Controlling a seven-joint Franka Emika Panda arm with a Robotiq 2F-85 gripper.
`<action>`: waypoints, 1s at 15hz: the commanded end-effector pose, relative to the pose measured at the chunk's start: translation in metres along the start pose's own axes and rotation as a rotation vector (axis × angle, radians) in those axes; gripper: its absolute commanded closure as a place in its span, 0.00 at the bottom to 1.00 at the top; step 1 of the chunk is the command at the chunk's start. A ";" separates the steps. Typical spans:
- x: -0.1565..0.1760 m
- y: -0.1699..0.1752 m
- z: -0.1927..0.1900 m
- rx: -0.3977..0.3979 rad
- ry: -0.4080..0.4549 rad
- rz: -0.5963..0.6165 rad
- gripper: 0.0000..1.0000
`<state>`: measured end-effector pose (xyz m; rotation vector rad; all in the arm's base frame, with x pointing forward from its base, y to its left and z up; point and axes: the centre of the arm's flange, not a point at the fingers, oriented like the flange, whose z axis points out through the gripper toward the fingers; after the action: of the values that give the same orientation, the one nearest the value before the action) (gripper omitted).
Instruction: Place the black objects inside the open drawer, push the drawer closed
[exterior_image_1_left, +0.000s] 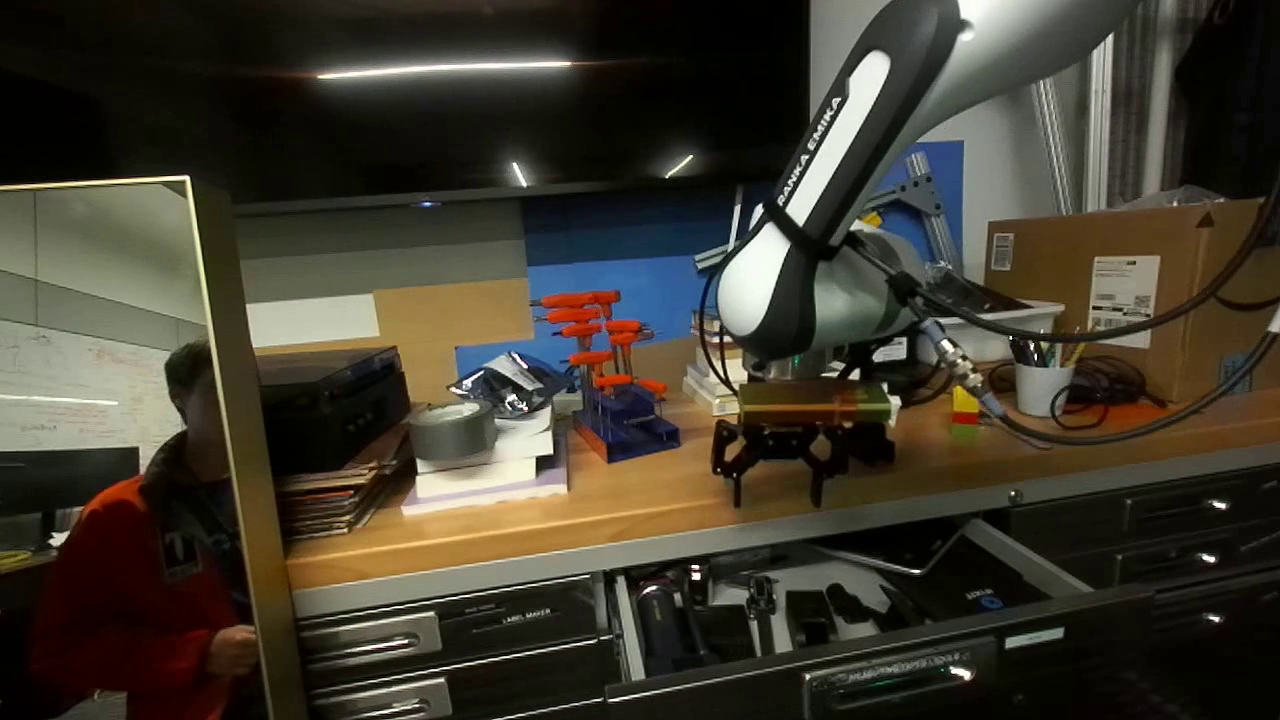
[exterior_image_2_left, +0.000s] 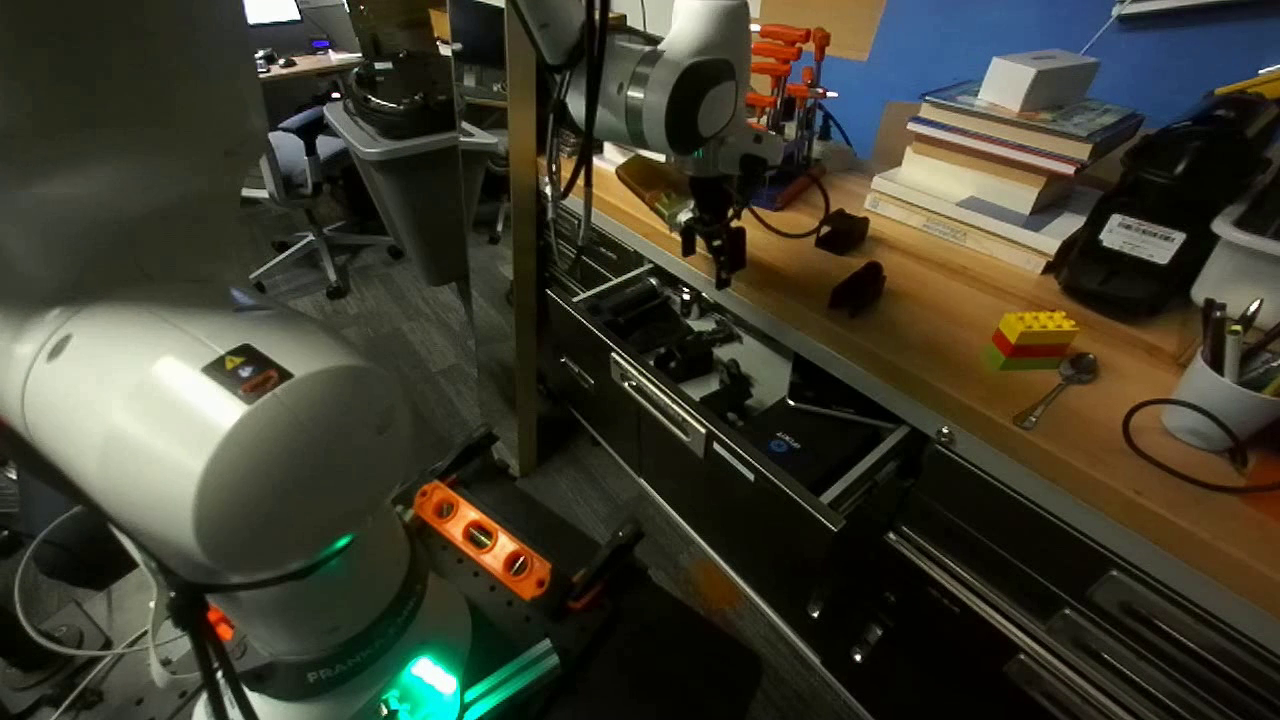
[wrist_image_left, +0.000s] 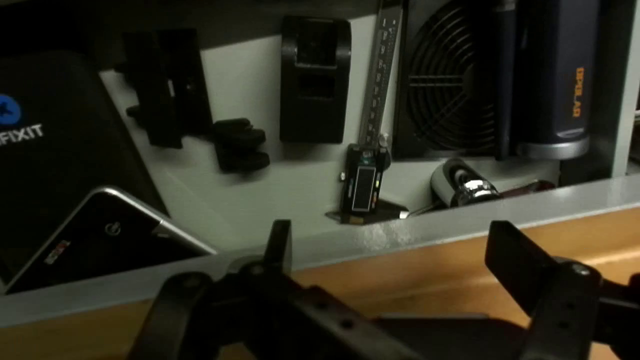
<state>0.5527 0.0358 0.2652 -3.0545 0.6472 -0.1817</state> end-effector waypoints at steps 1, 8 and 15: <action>0.015 0.000 -0.051 -0.040 0.087 0.002 0.00; 0.072 0.020 -0.063 -0.219 0.231 -0.037 0.00; 0.138 0.094 -0.024 -0.373 0.243 -0.013 0.00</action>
<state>0.6126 -0.0746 0.3095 -3.3929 0.7004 -0.4866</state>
